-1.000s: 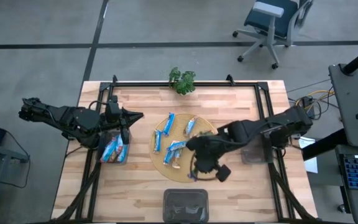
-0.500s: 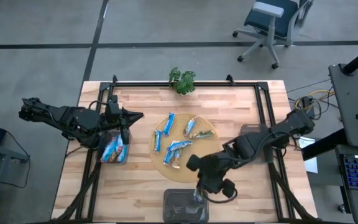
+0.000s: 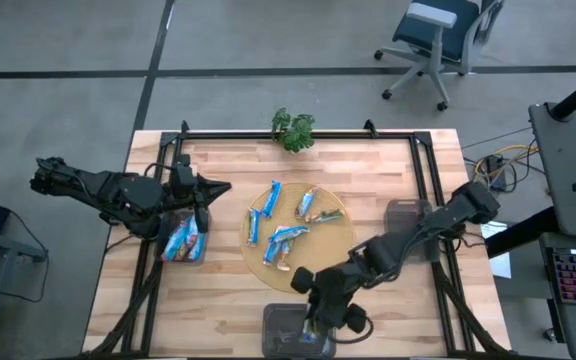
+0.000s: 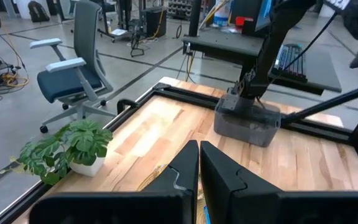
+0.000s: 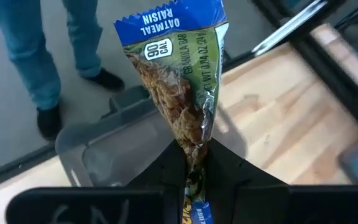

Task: Pick and place Granola Bars by type
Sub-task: Put the bottom right blue granola bar into the bottom bin

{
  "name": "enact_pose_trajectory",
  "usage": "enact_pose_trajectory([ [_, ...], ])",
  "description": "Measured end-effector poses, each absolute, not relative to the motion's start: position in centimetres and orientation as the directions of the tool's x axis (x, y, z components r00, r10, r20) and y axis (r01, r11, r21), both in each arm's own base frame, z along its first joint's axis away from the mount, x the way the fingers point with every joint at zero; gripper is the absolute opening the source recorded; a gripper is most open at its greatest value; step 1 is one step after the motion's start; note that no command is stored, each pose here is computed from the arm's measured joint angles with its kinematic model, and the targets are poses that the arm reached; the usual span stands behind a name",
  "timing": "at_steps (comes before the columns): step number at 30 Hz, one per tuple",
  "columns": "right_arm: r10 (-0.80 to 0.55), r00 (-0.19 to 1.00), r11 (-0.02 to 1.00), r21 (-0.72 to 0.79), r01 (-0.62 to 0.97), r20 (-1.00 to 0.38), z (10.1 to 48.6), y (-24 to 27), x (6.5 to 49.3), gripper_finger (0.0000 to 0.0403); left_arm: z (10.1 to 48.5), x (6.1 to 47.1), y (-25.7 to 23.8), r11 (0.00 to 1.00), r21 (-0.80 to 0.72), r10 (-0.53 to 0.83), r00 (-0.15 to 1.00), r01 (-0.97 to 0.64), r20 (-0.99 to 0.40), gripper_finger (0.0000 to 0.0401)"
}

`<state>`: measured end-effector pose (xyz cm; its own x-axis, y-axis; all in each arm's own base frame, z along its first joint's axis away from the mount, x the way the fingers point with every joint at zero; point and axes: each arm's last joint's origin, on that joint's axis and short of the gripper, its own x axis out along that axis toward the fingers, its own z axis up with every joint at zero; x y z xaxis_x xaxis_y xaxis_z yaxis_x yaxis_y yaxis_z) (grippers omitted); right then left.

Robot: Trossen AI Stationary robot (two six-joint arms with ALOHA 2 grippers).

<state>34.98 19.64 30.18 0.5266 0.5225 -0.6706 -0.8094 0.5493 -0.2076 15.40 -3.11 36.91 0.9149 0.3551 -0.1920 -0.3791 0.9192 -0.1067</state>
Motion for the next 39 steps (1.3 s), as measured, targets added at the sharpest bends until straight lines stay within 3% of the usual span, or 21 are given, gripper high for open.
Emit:
enact_pose_trajectory([
  [19,0.472,0.329,0.404,-0.131,-0.905,-0.818,21.5,25.4,36.8,0.0033,36.1,15.6,-3.2,0.922,-0.093,0.351,0.912,-0.376,-0.211,0.0000],
  [34,0.424,0.260,0.421,-0.066,-0.905,-0.867,20.5,25.0,36.3,0.0034,36.1,15.6,-3.2,0.922,-0.094,0.351,0.912,-0.376,-0.211,0.0000],
  [39,0.419,0.253,0.458,-0.037,-0.888,-0.872,20.5,24.9,36.2,0.0053,36.1,15.6,-3.2,0.922,-0.094,0.350,0.912,-0.376,-0.211,0.0000],
])
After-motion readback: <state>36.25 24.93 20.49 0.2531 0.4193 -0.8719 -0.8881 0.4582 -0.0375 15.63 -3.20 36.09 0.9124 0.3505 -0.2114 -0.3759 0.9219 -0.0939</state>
